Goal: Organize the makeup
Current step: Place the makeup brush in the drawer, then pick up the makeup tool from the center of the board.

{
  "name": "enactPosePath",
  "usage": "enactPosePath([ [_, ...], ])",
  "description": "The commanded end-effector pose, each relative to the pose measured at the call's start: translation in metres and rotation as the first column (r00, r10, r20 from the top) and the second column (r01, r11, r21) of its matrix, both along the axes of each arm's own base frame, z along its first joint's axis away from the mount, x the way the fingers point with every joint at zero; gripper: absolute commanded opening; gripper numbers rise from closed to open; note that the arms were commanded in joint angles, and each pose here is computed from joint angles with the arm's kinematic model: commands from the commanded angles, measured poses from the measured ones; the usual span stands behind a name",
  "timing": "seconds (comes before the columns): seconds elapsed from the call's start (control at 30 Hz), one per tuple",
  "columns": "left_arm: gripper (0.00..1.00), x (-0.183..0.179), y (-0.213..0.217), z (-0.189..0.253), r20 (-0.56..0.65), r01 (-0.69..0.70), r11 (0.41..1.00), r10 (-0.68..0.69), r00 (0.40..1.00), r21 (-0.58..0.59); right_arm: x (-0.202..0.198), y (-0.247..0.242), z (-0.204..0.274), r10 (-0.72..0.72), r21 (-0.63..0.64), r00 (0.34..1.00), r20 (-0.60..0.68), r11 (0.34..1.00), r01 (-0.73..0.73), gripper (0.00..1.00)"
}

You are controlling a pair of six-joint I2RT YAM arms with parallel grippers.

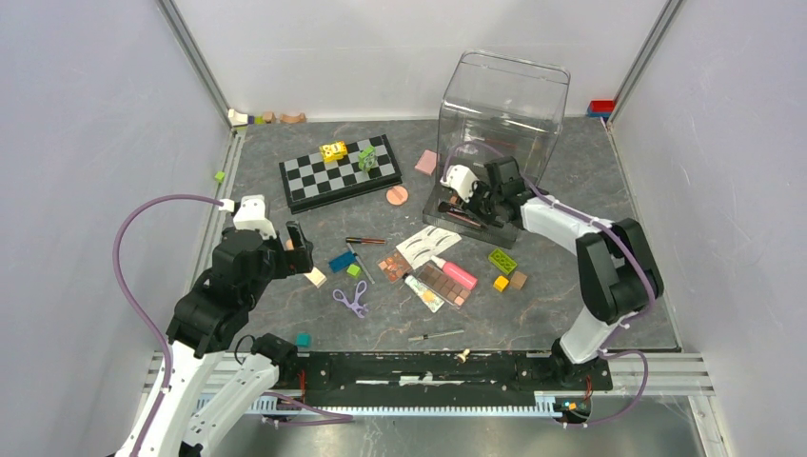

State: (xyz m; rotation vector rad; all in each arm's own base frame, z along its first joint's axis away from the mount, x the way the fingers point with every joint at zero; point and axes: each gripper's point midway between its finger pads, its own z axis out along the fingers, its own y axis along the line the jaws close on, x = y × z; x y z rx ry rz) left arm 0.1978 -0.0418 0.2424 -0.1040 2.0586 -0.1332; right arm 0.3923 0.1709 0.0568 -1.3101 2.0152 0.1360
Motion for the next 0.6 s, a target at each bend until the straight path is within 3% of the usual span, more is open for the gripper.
enactPosePath([
  [0.0, 1.0, 0.006, 0.0, 0.008, 0.037, -0.013, 1.0, 0.014, 0.999, -0.016, 0.015, 0.008, 0.065, -0.044, 0.096, 0.991, 0.126, 0.995, 0.032, 0.3],
  [0.33, 1.0, 0.007, -0.001, 0.007, 0.033, -0.011, 1.0, 0.012, 0.999, -0.015, -0.016, 0.019, 0.128, -0.131, 0.339, 0.973, 0.19, 0.939, 0.061, 0.3],
  [0.57, 1.0, 0.008, -0.001, 0.006, 0.027, -0.013, 1.0, 0.013, 1.0, -0.011, -0.061, 0.053, 0.145, -0.131, 0.496, 0.985, 0.114, 0.866, 0.058, 0.31],
])
